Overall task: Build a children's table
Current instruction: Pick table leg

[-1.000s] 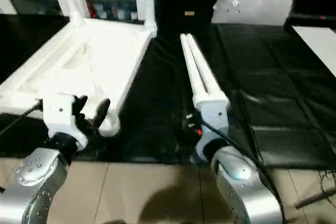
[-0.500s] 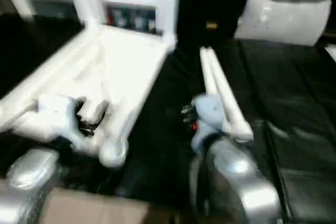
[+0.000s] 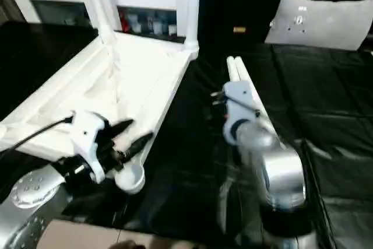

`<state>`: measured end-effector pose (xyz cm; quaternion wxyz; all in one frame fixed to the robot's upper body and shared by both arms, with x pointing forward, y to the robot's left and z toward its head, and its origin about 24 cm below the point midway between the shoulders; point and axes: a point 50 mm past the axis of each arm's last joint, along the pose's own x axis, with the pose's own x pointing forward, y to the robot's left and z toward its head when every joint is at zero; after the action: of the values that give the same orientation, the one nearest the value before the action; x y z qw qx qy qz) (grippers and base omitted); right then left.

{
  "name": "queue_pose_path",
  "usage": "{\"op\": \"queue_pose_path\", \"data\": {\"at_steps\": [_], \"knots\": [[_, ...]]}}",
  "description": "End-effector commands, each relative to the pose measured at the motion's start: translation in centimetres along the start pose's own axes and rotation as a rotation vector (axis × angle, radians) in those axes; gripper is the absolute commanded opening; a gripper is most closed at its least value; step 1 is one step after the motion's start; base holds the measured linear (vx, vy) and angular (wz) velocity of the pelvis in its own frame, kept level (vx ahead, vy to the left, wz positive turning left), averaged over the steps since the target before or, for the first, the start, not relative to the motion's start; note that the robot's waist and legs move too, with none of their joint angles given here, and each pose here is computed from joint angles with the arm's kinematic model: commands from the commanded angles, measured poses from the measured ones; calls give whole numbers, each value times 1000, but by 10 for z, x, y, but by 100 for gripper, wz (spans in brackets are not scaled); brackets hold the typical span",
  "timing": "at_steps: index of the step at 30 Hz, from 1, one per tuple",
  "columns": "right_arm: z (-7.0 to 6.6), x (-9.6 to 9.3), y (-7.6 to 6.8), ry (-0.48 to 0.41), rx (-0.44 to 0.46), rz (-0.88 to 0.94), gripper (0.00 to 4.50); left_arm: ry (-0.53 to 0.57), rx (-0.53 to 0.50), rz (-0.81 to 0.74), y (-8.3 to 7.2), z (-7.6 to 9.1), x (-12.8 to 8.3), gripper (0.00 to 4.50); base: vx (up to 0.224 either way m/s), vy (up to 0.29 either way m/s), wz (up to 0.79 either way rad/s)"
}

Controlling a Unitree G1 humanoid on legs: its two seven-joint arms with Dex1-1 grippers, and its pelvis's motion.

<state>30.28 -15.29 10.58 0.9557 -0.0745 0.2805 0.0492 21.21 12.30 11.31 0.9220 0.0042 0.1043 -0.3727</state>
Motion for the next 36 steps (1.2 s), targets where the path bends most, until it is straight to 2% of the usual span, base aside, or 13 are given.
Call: {"op": "queue_pose_path", "data": {"at_steps": [1,3,6,8,16,18,22,29,34,36], "knots": [[0,4,-10,38,9,-49,450,14,14,-55,-5,4,-2,322,0,0,0],[0,11,-21,81,14,-80,450,29,17,-87,-7,5,-4,322,0,0,0],[0,14,-26,101,15,-94,450,38,15,-104,-9,5,-5,322,0,0,0],[-4,16,-30,147,15,-92,450,54,3,-133,-13,5,-7,322,0,0,0],[-16,20,-26,236,59,10,450,75,-1,-207,-19,5,-9,322,0,0,0],[-19,21,-26,257,55,23,421,88,11,-239,-21,5,-9,326,0,0,0],[-23,21,-25,281,50,53,398,104,22,-250,-20,4,-9,326,0,0,0],[-32,23,-27,327,19,88,330,131,41,-302,-19,-2,-7,326,0,0,0],[-33,24,-28,329,17,94,293,157,70,-344,-19,-1,-9,326,0,0,0],[-32,24,-29,325,15,97,261,157,91,-367,-16,4,-13,326,0,0,0]]}}
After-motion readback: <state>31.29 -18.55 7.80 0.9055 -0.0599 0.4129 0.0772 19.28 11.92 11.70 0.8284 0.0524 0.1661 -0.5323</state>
